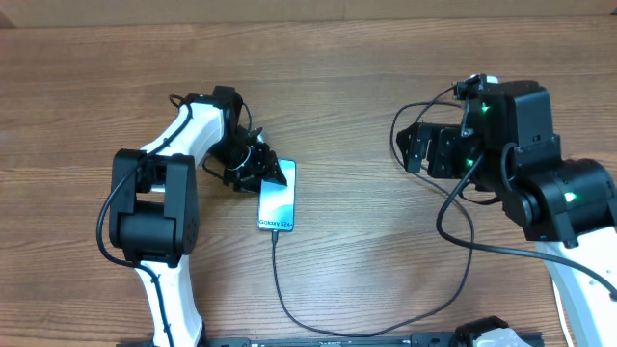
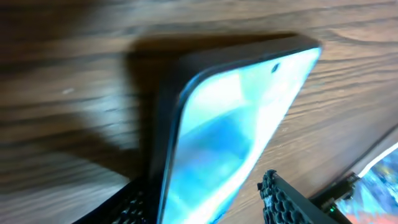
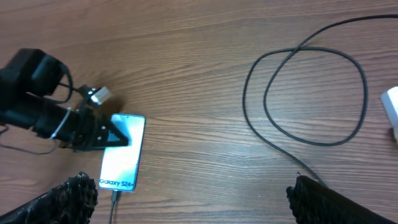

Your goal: Plug charger to phone and switch on socket

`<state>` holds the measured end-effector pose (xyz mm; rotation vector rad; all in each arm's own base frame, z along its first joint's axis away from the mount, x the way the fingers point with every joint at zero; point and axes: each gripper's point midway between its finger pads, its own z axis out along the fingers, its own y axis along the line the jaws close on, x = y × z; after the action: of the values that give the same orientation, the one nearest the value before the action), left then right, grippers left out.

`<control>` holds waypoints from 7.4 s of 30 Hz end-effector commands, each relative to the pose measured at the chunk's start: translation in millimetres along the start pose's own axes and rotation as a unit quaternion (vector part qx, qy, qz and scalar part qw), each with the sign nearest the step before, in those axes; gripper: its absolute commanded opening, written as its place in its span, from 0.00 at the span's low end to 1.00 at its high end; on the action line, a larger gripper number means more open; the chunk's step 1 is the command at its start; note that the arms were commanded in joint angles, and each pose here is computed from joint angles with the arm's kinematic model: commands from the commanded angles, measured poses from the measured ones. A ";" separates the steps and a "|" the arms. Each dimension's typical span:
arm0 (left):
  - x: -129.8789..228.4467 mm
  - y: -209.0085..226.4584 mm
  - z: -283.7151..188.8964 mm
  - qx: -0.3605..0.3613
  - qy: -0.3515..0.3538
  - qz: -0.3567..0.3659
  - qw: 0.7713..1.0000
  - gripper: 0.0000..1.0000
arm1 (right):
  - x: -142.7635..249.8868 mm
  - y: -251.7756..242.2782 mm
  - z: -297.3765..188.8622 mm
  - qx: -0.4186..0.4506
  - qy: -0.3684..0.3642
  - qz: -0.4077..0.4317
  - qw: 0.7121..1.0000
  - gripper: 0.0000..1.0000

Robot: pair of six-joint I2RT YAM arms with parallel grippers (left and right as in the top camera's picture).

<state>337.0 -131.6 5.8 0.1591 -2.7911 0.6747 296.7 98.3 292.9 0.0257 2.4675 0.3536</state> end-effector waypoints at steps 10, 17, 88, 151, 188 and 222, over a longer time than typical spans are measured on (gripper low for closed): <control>0.4 71.6 -12.4 -0.208 -0.010 -0.036 0.977 0.66 | -4.5 -6.9 0.1 0.018 -0.011 0.019 1.000 1.00; -13.8 27.3 -127.3 -0.233 -0.170 0.006 0.957 0.71 | -16.5 -10.5 -0.9 0.030 -0.038 0.026 0.998 1.00; 466.6 68.8 -301.2 -0.145 -0.766 0.002 0.627 1.00 | 2.1 -325.4 -20.6 0.260 -0.194 0.442 0.836 0.04; 466.9 68.4 -300.8 -0.147 -0.766 -0.002 0.626 1.00 | 85.2 -353.4 166.2 0.183 0.170 0.437 0.864 0.04; 516.2 76.3 -279.9 -0.117 -0.831 0.000 0.544 1.00 | -185.4 -66.2 -301.4 -0.058 -0.537 0.074 0.838 0.04; 393.0 8.6 -329.7 -0.052 -0.830 0.106 0.546 1.00 | -71.2 16.1 -357.0 -0.045 -0.582 -0.021 0.812 0.11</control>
<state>-4.1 29.3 408.0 1.3695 -4.6694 0.2573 149.8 16.2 607.6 0.1206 1.2464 0.3046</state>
